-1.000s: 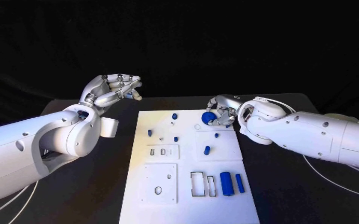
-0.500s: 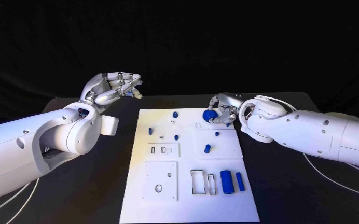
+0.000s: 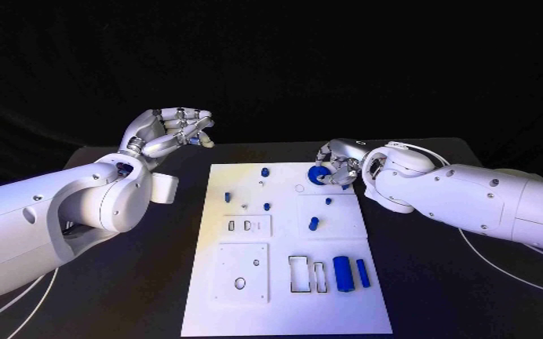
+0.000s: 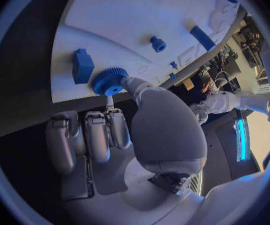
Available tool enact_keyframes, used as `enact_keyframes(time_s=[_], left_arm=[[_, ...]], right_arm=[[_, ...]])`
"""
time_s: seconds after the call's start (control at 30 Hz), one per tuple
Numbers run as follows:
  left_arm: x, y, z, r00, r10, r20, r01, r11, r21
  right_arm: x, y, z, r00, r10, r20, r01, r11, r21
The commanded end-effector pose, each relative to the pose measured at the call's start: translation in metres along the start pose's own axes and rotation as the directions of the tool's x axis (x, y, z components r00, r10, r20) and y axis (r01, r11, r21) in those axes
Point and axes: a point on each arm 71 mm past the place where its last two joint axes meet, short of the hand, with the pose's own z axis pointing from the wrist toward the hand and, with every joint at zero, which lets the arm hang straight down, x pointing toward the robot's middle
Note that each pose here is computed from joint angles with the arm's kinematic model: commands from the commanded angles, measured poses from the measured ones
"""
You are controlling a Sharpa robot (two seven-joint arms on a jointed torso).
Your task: Assemble the parts on the task board
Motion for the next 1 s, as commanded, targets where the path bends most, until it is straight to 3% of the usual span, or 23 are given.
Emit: enact_keyframes(time_s=[0.03, 0.27, 0.53, 0.77, 1.0], left_arm=[[0.0019, -0.0007, 0.0007, 1.000, -0.011, -0.016, 0.011, 1.000, 0.003], [0.0018, -0.0005, 0.0010, 1.000, -0.011, -0.016, 0.011, 1.000, 0.002], [0.0019, -0.0003, 0.0013, 1.000, -0.011, -0.017, 0.011, 1.000, 0.002], [0.0023, -0.0001, 0.0017, 1.000, -0.012, -0.018, 0.012, 1.000, 0.003], [0.0038, 0.0000, 0.0021, 1.000, -0.013, -0.022, 0.013, 1.000, 0.004]], right_arm=[[0.006, -0.002, -0.001, 0.999, -0.003, -0.049, 0.003, 1.000, 0.000], [0.005, 0.001, -0.001, 0.999, -0.038, -0.016, 0.038, 0.999, -0.026], [0.000, 0.020, -0.006, 0.985, -0.119, 0.121, 0.133, 0.985, -0.110], [-0.001, 0.047, -0.011, 0.962, -0.162, 0.220, 0.204, 0.962, -0.183], [0.003, 0.080, -0.013, 0.953, -0.170, 0.250, 0.234, 0.939, -0.254]])
